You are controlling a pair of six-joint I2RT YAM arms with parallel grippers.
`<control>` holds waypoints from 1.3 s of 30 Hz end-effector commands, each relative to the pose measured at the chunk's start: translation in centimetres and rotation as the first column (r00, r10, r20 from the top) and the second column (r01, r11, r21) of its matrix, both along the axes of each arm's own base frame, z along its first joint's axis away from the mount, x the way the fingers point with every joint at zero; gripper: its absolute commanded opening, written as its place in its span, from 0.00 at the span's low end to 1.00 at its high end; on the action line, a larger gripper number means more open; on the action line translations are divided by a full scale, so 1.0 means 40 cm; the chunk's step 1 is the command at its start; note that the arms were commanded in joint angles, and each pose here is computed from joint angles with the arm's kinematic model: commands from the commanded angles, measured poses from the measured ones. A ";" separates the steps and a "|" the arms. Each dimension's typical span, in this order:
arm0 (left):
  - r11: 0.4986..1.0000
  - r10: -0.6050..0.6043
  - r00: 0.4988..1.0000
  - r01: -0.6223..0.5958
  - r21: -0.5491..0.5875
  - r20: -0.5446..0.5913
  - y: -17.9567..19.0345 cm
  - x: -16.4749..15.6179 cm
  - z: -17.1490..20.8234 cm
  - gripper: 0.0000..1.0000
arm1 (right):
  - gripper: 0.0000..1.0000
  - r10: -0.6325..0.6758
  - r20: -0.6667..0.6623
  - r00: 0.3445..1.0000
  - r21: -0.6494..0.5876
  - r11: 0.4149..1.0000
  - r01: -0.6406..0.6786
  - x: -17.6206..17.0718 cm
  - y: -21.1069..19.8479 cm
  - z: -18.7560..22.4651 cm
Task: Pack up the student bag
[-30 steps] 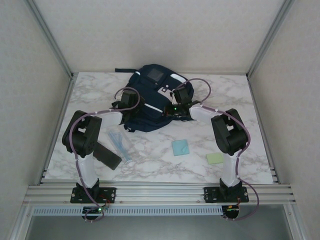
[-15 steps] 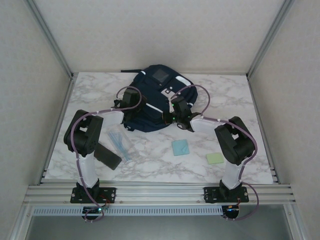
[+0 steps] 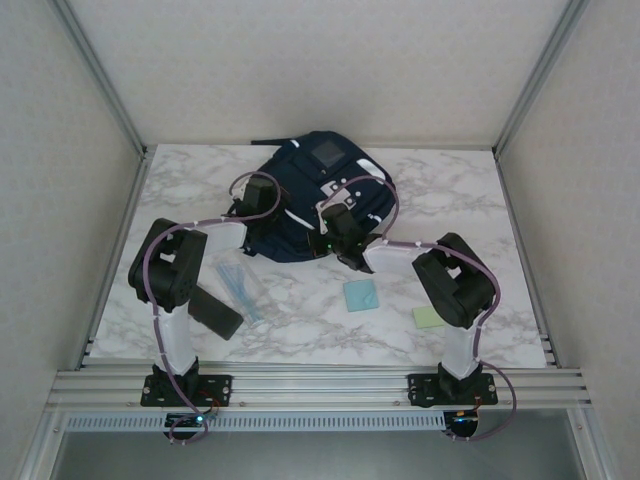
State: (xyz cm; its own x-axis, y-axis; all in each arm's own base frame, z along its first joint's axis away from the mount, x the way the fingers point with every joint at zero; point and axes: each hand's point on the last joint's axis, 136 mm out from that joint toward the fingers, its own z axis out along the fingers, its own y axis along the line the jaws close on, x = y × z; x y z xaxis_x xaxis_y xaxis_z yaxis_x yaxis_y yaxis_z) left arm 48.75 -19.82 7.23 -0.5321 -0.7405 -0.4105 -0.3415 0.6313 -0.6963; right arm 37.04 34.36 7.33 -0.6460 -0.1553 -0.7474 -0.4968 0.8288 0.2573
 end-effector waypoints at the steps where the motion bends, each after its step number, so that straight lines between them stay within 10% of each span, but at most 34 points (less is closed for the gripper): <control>1: 0.973 -0.220 0.971 0.212 -0.087 -0.091 -0.125 -0.078 -0.030 0.61 | 0.00 0.048 0.147 0.988 0.056 0.997 -0.057 -0.031 0.068 0.092; 9: 0.971 -0.217 0.970 0.203 -0.124 -0.108 -0.127 -0.077 -0.054 0.60 | 0.00 0.056 0.336 0.940 0.058 0.995 -0.080 -0.042 0.124 0.183; 20: 0.967 -0.228 0.967 0.212 -0.143 -0.110 -0.128 -0.079 -0.054 0.60 | 0.00 0.126 0.243 0.962 0.104 0.983 -0.155 -0.020 0.237 0.136; 32: 0.970 -0.228 0.967 0.236 0.063 -0.113 0.058 -0.186 0.123 0.74 | 0.00 -0.086 0.142 0.986 0.019 0.996 0.085 0.035 0.098 0.084; 39: 0.977 -0.164 0.957 0.192 0.097 -0.241 0.131 -0.299 0.002 0.71 | 0.00 -0.211 0.037 0.977 -0.005 0.977 0.212 0.017 0.037 0.055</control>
State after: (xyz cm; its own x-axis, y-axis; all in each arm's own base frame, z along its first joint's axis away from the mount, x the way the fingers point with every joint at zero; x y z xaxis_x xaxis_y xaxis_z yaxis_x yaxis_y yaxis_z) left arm 40.11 -16.57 13.59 -0.6778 -0.6062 -0.4160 -0.2389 0.7168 -0.6551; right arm 37.18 37.48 8.11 -0.6091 -0.1174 -0.7843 -0.4260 0.8826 0.1987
